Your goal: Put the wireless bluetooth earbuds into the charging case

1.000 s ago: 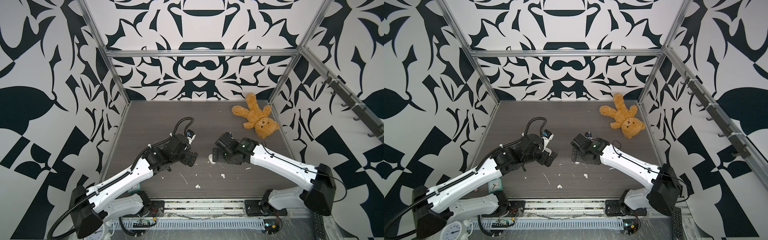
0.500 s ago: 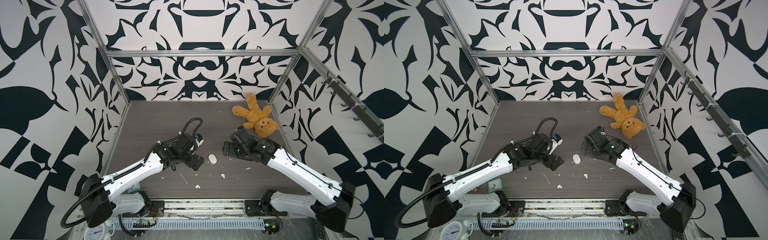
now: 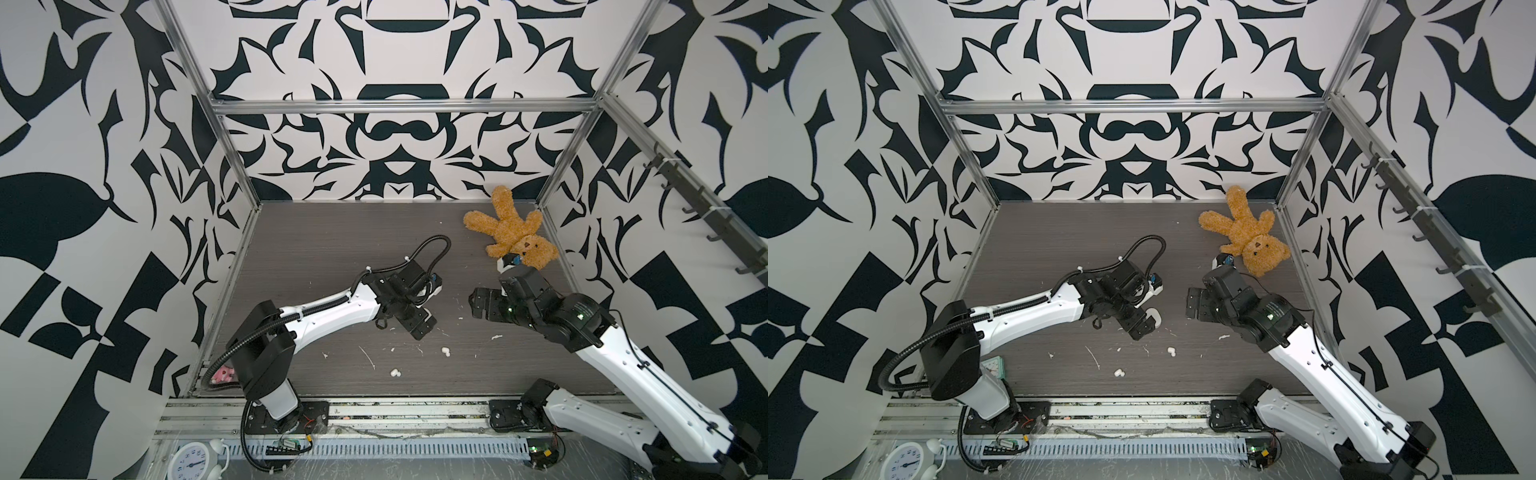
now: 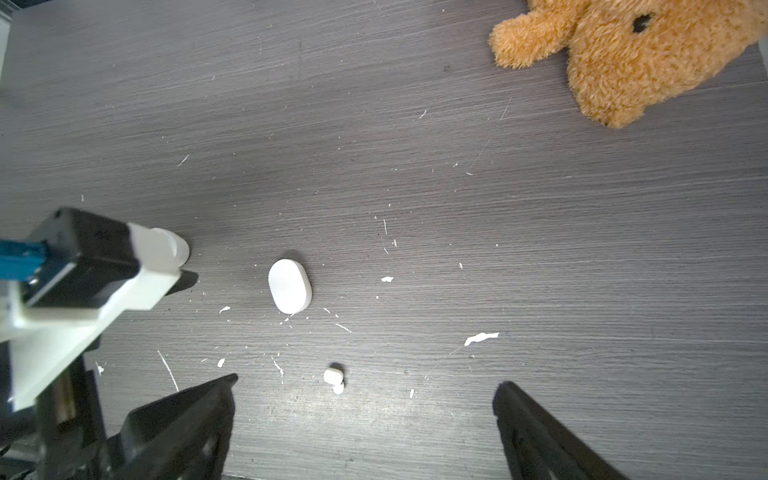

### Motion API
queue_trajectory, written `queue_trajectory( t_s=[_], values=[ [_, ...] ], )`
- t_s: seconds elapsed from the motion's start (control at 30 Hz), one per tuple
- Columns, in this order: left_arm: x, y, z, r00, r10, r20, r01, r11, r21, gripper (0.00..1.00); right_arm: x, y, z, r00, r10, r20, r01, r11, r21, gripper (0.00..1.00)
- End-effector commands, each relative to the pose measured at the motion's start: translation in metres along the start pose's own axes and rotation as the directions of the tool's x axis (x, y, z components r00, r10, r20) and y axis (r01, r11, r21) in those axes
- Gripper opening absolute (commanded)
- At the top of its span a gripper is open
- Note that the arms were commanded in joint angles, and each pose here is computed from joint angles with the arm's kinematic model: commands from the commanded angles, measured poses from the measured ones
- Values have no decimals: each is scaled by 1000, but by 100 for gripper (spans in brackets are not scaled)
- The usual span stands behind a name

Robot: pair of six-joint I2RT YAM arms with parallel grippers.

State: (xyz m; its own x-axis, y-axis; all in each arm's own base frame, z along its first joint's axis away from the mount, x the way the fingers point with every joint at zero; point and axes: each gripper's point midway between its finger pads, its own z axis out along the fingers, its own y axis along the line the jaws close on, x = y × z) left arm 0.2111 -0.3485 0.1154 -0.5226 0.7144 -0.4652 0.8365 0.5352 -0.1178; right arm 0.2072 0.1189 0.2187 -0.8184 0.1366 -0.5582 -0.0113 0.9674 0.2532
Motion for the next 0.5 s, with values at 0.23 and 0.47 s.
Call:
queue_trajectory(
  t_s=[0.23, 0.47],
  values=[
    [23, 7, -11, 998, 65, -9, -66, 997, -50, 99, 29, 23, 42, 975, 132, -178, -143, 988, -52, 99],
    [41, 27, -35, 999, 45, -5, -45, 984, -172, 99, 32, 35, 75, 929, 278, -243, -285, 959, 8, 99]
  ],
)
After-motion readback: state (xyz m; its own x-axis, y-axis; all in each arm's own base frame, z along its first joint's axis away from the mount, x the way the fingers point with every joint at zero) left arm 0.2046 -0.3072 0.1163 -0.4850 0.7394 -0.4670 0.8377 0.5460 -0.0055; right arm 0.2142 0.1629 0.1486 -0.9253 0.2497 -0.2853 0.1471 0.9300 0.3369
